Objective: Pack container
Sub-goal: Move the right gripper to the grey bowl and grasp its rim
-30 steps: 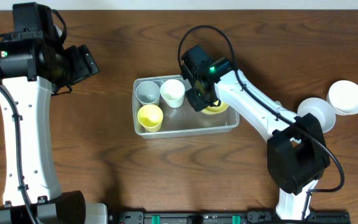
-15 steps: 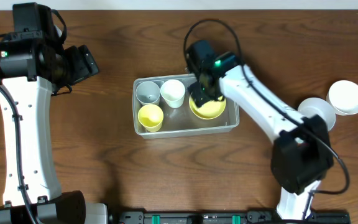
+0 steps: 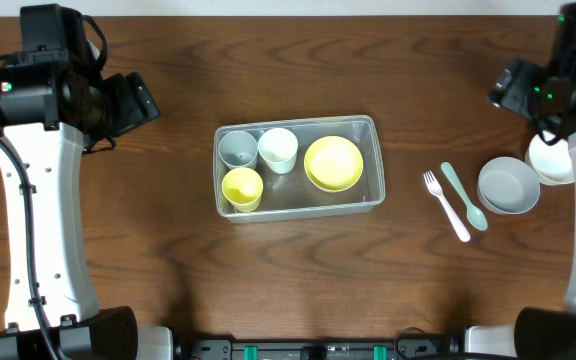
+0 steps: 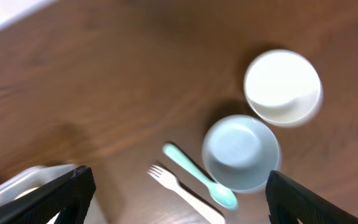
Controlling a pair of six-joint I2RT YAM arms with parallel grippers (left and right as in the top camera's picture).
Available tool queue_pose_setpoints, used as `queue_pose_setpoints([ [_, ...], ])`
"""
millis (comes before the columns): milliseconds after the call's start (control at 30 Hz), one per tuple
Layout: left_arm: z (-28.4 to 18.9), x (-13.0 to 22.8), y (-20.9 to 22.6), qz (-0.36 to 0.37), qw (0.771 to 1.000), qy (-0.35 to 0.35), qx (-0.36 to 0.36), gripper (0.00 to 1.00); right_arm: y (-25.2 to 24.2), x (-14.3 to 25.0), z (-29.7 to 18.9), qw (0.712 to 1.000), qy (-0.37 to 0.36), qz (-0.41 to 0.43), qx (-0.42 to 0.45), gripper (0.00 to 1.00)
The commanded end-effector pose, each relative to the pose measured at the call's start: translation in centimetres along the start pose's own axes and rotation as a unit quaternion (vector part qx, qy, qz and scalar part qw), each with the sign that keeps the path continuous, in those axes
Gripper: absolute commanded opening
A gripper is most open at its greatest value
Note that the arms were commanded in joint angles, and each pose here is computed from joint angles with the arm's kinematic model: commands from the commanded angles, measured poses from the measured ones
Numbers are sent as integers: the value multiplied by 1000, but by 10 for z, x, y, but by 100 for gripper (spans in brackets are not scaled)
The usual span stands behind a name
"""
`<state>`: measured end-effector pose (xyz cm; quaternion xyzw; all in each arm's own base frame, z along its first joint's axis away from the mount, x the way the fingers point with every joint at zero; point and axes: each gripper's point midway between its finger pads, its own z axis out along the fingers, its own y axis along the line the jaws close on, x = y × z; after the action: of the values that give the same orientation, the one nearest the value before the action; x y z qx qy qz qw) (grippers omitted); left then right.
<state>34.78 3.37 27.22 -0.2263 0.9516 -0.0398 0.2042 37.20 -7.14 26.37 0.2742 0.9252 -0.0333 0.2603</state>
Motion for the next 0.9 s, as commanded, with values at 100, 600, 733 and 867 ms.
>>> queue_pose_setpoints([
  [100, -1, 3, 2, -3, 1000, 4, 0, 89, -43, 63, 93, 989, 130, 46, 58, 90],
  [600, -1, 4, 2, -3, 1000, 5, -1, 90, -61, 138, 181, 969, 226, 38, 97, 56],
  [733, -1, 4, 2, -3, 1000, 5, -1, 89, -60, 136, 182, 970, 221, 39, 95, 31],
  [867, -1, 4, 3, -3, 1000, 6, -1, 89, -60, 136, 182, 970, 221, 38, 95, 33],
])
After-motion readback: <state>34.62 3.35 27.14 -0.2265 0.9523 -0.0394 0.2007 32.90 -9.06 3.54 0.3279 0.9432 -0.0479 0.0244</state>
